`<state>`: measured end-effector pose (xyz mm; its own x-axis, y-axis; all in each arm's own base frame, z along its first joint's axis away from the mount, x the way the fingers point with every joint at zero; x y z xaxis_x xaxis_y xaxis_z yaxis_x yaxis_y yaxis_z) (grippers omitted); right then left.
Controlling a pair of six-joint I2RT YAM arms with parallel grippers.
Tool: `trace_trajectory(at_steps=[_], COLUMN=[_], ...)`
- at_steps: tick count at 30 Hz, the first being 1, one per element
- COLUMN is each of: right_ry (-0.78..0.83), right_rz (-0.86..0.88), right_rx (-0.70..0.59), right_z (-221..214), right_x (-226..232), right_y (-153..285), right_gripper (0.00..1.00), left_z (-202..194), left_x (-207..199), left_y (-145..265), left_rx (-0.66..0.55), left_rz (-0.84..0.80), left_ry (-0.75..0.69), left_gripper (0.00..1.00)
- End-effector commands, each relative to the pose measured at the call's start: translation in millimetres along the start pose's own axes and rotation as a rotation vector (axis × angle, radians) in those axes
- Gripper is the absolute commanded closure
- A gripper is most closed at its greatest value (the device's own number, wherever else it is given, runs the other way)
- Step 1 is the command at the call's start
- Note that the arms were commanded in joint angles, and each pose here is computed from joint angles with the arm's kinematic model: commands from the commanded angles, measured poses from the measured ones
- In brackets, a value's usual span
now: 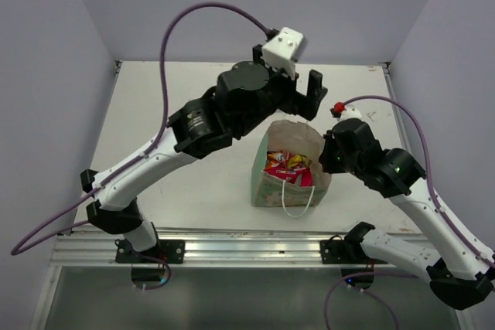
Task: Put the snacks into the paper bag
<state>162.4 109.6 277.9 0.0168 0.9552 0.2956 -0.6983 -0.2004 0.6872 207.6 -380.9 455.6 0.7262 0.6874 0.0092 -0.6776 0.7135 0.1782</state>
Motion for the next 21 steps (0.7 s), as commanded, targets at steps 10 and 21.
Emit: trace_trajectory(at_steps=[10,21], right_ry=[0.003,0.013], right_rz=[-0.043,-0.090], right_rx=[-0.014,0.019], right_z=[4,2], right_x=[-4,-3], right_y=[1,-10], right_gripper=[1.00,1.00], left_z=[-102,-250], left_x=[273,349], left_y=[-79,-171], left_rx=[0.243,0.385], left_rz=[0.535,0.415], left_ry=[0.144,0.399], left_gripper=[0.00,0.00])
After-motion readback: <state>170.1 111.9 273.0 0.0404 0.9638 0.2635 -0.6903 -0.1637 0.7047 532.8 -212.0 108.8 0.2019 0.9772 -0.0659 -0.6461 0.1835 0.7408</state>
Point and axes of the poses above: each gripper's point midway between its finger pads, its own y axis back along the fingers, its own x axis along the line the jaws close on, z = x × y, the point moved 5 cm from there along y, back along the fingers, and after that the axes turned 10 degrees about -y, right-handed, at the moved point
